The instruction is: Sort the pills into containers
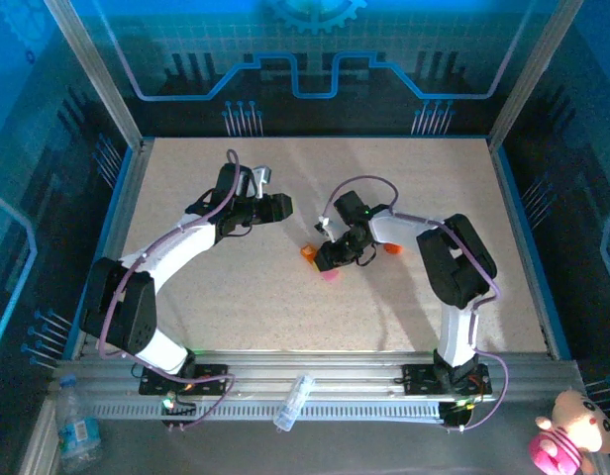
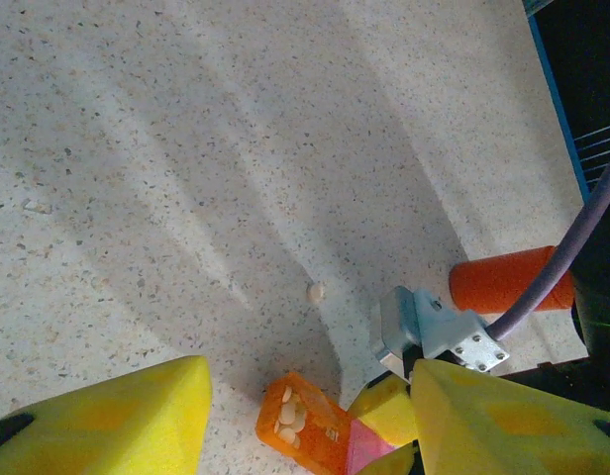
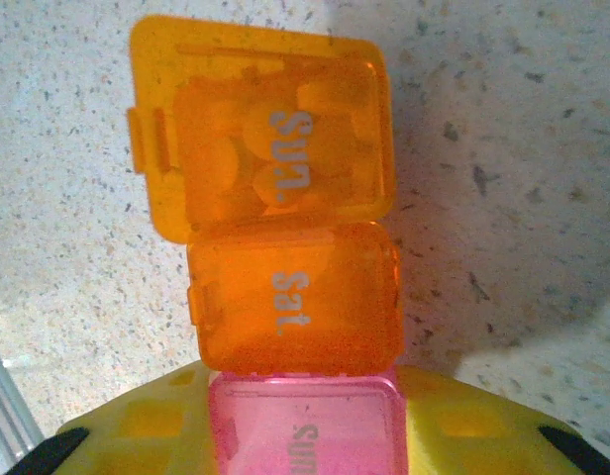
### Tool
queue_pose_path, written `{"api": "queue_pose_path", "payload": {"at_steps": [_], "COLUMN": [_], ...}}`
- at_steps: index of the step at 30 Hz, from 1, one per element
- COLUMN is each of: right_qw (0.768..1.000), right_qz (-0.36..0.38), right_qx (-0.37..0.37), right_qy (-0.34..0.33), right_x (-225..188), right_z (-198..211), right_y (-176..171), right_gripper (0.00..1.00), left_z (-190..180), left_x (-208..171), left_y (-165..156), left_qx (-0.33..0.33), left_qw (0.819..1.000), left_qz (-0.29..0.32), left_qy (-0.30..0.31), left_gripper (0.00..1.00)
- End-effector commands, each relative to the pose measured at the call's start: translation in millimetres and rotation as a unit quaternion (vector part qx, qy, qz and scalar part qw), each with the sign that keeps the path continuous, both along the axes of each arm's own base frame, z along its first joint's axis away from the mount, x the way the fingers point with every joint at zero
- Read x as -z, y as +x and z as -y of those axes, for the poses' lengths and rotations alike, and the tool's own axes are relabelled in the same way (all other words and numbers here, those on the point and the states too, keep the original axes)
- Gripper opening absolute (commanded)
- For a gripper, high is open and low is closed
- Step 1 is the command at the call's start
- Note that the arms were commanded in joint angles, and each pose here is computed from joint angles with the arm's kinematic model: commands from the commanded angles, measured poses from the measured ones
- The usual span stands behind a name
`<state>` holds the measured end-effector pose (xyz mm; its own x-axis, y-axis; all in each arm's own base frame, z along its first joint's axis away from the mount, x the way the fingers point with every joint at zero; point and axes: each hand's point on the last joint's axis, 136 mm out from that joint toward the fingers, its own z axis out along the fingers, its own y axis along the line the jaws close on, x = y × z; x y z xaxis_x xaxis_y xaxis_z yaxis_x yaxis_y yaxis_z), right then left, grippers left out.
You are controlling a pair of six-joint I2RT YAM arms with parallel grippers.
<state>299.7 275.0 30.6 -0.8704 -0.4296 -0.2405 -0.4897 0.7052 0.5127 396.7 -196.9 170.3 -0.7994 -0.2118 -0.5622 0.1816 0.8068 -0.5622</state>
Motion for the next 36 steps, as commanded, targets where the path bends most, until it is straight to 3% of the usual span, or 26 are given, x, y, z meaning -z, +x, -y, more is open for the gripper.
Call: {"api": "queue_pose_path", "payload": {"at_steps": [1, 8, 11, 14, 25, 31, 36], "right_qw": [0.998, 0.983, 0.977, 0.974, 0.965, 0.947, 0.948], "right_qz": [0.031, 0.084, 0.093, 0.099, 0.081, 0.091, 0.107], "right_qx": [0.002, -0.045, -0.045, -0.034, 0.003, 0.051, 0.075], "right_qy": [-0.050, -0.160, -0.186, -0.199, -0.250, -0.304, -0.291], "right_x": [-2, 17, 19, 13, 16, 12, -6], "right_z": [12, 30, 36, 44, 74, 97, 98], "right_y": [3, 13, 16, 12, -6, 18, 29], "right_gripper": [0.37, 0.44, 0.71, 0.81, 0.81, 0.78, 0.78], "left_z": [2, 2, 3, 3, 5, 5, 6], "left_x": [-6, -1, 0, -1, -3, -4, -2], "left_y": [-2, -3, -3, -3, 0, -3, -4], "left_qx": [0.006, 0.004, 0.004, 0.004, 0.006, 0.006, 0.009], "left_qw": [1.000, 1.000, 1.000, 1.000, 1.000, 1.000, 0.999], "left_qz": [0.003, -0.004, -0.005, -0.005, -0.003, -0.004, -0.007], "left_qy": [-0.015, -0.019, -0.022, -0.024, -0.029, -0.029, -0.031], "left_gripper": [0.56, 0.56, 0.56, 0.56, 0.56, 0.59, 0.59]}}
